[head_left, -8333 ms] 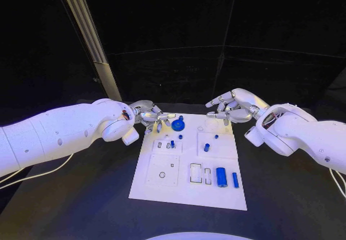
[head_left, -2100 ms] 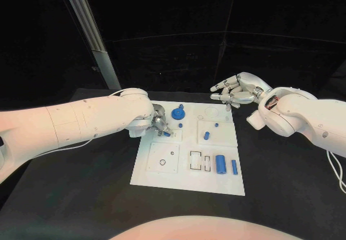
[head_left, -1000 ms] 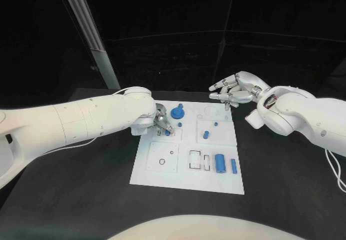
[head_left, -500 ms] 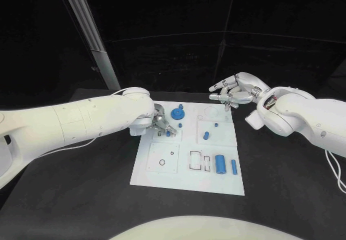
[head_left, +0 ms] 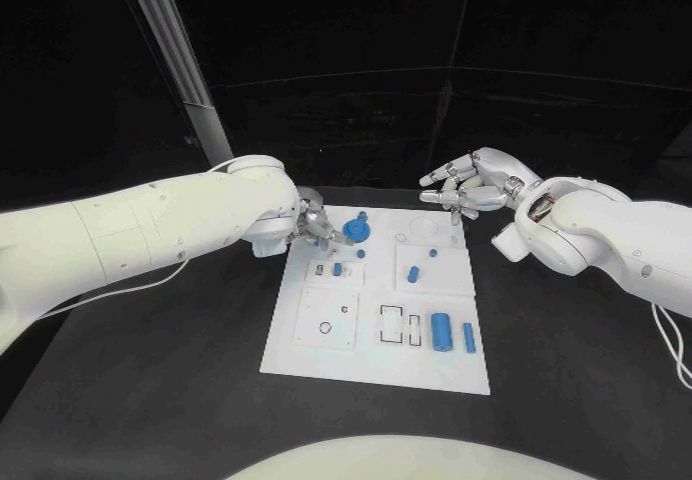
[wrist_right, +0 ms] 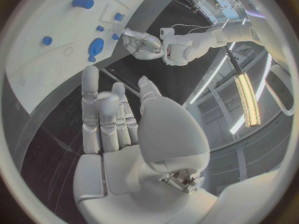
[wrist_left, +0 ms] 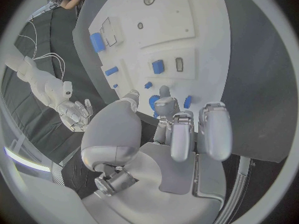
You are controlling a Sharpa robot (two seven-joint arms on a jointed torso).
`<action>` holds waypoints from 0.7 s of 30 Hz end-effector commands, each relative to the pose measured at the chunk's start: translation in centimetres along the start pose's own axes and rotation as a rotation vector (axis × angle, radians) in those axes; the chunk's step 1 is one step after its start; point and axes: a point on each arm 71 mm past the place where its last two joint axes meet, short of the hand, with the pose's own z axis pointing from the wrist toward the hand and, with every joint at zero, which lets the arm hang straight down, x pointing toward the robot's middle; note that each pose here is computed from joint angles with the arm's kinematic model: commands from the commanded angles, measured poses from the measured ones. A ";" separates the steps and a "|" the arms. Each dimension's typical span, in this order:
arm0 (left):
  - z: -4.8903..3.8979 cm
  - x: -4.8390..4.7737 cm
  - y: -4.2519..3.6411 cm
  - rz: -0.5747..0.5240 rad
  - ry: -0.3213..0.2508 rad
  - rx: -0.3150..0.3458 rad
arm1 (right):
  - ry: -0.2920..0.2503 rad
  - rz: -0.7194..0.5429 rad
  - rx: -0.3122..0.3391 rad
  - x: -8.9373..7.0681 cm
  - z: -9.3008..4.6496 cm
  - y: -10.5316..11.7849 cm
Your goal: Assemble the parts on the task board
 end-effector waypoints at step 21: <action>3.17 -4.51 2.70 0.053 0.050 -0.152 | 0.011 -0.001 -0.012 0.2 0.3 0.2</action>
